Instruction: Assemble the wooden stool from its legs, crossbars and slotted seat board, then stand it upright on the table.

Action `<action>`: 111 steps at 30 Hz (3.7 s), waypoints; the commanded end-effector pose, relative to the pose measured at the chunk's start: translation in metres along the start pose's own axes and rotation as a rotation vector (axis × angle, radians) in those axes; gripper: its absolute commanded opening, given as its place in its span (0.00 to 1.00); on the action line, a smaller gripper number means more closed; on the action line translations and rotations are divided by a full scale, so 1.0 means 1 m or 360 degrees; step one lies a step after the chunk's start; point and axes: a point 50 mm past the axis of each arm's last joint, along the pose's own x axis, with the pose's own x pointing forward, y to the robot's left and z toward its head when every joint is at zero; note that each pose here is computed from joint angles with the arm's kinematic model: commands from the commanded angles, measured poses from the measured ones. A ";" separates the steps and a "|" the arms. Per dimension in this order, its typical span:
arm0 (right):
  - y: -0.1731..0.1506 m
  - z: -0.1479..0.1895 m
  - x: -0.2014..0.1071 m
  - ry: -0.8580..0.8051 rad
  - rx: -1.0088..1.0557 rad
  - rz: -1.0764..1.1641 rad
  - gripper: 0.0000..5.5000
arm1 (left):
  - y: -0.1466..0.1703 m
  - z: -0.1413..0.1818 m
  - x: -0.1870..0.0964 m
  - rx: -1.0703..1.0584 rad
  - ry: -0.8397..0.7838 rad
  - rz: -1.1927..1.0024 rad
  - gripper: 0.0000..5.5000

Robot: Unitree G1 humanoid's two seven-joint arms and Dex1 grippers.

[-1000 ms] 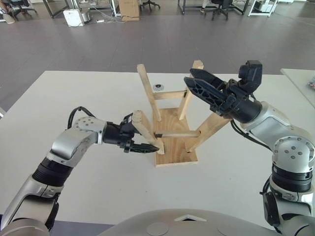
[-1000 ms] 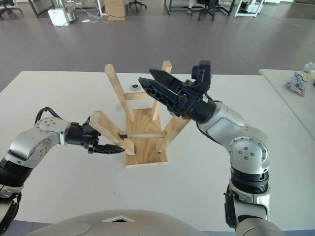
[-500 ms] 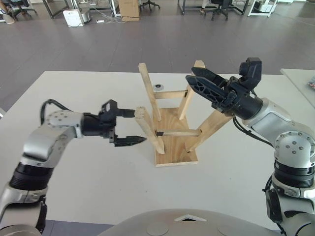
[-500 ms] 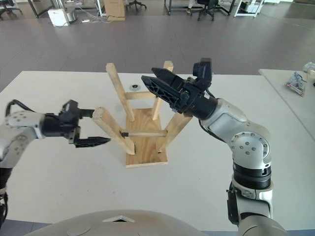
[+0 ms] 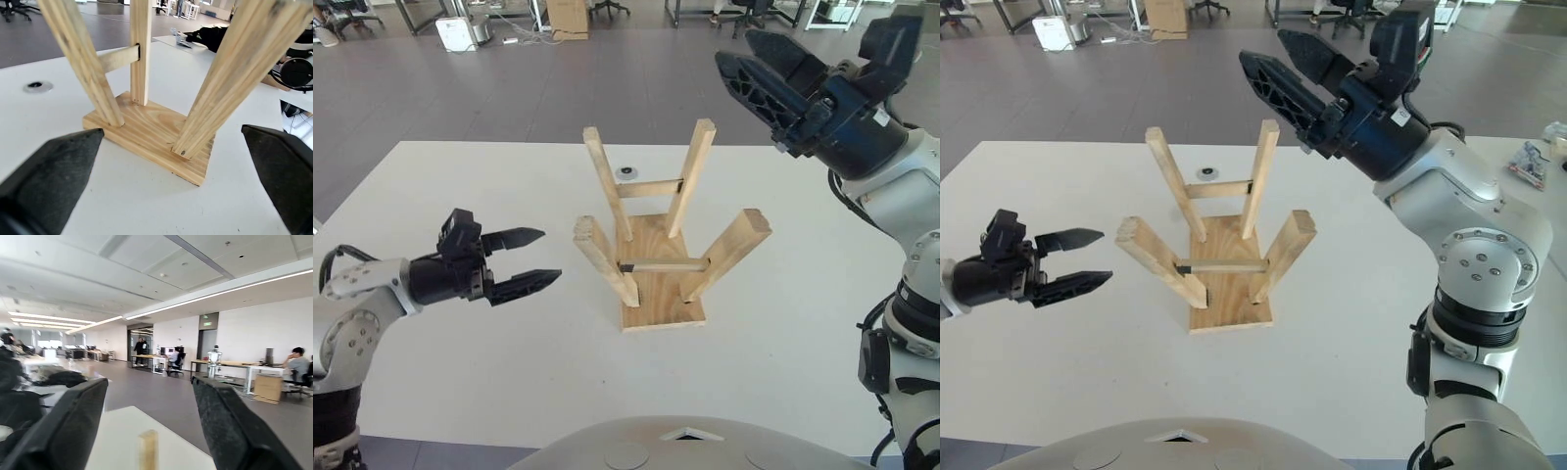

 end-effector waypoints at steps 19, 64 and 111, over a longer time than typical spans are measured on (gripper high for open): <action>-0.001 -0.045 -0.061 0.0997 -0.0273 0.0227 0.58 | 0.000 -0.007 0.012 0.0014 -0.0059 0.0051 0.95; 0.031 -0.075 0.007 0.0188 -0.0952 -0.0276 0.58 | -0.013 -0.015 0.026 -0.0030 -0.0129 0.0083 0.95; -0.009 -0.191 -0.129 0.1192 -0.0655 -0.0791 0.58 | 0.016 -0.118 -0.004 0.0146 -0.0004 0.1434 0.95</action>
